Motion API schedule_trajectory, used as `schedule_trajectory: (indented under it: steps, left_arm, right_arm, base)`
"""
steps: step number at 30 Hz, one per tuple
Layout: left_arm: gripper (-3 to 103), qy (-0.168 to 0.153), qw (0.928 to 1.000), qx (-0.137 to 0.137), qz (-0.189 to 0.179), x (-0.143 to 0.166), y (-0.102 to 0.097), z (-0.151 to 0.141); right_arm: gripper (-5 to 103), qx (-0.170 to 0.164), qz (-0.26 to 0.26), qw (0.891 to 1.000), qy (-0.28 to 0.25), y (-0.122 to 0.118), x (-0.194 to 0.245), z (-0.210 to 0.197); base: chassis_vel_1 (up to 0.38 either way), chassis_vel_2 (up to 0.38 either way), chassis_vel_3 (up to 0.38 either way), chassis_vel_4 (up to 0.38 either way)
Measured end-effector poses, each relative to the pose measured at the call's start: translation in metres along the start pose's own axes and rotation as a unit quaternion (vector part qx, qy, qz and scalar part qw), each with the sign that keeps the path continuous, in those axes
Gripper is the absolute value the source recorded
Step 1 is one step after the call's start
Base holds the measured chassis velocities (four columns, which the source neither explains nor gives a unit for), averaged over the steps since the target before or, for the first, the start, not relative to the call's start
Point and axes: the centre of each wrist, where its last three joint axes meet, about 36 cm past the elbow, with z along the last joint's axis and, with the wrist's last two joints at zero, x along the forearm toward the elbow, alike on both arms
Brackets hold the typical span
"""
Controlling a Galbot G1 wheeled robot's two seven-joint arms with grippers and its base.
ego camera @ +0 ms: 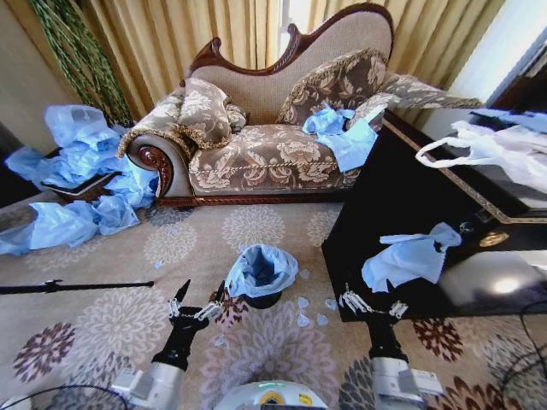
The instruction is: Place a garbage bag over the trash bin.
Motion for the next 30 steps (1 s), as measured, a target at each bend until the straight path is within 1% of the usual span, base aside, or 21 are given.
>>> schedule_trajectory:
  steps: [30]
  left_arm:
    - [100, 0.001, 1.0, 0.0, 0.0, -0.0001, 0.0002, 0.0004]
  right_arm:
    - [100, 0.0, 0.0, 1.0, 0.0, 0.0, 0.0, 0.0]
  base:
    - [0.0, 0.0, 0.0, 0.0]
